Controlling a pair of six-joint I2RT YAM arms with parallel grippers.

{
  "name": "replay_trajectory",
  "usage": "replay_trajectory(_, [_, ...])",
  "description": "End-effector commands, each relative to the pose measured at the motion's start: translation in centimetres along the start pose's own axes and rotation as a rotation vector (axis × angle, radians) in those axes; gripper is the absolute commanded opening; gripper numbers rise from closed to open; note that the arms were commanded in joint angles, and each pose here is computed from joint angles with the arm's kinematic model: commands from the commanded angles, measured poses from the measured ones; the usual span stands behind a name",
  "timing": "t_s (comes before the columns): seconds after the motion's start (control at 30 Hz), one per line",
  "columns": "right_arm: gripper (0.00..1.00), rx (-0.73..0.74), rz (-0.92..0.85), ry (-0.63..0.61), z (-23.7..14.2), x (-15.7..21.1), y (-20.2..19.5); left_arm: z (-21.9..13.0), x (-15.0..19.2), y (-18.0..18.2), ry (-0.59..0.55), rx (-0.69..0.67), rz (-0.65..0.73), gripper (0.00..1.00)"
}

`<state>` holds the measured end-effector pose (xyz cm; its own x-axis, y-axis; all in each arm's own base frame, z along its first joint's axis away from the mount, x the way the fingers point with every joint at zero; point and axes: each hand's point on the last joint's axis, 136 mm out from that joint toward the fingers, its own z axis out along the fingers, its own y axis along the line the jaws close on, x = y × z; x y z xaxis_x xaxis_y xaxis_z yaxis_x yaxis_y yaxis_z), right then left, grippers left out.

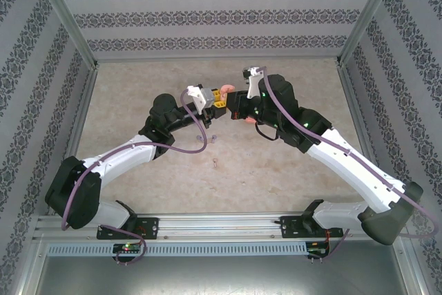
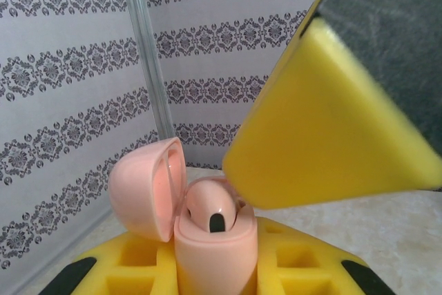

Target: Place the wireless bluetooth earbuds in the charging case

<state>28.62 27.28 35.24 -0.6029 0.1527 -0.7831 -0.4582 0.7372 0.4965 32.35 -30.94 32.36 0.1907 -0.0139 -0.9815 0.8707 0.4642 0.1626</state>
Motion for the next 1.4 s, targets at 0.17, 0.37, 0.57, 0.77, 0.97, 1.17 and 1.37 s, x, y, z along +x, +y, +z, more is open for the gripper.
replay_trajectory(0.17, [0.02,0.032,0.047,-0.066,-6.4,0.7,-1.3,-0.6,-0.2,0.5,-0.034,-0.061,0.057,0.0])
replay_trajectory(0.37, [0.24,0.152,0.083,0.019,-5.9,4.8,-5.1,-1.9,-1.1,2.0,-0.062,-0.144,0.061,0.0])
replay_trajectory(0.57, [0.54,0.255,0.131,0.154,-2.8,9.9,-8.2,-3.9,-2.3,3.8,-0.086,-0.249,0.057,0.0])
replay_trajectory(0.77, [0.68,0.375,0.154,0.292,0.4,14.9,-10.4,-6.2,-3.2,5.4,-0.116,-0.357,0.047,0.0])
replay_trajectory(0.97, [0.7,0.457,0.17,0.448,3.8,19.9,-10.9,-8.0,-3.8,6.7,-0.139,-0.433,0.023,0.0])
replay_trajectory(1.17, [0.68,0.54,0.142,0.551,6.8,23.4,-10.8,-9.9,-4.4,7.7,-0.178,-0.501,0.016,0.0])
replay_trajectory(1.37, [0.65,0.595,0.122,0.624,9.4,25.9,-10.6,-11.4,-4.7,8.4,-0.202,-0.546,0.007,0.0])
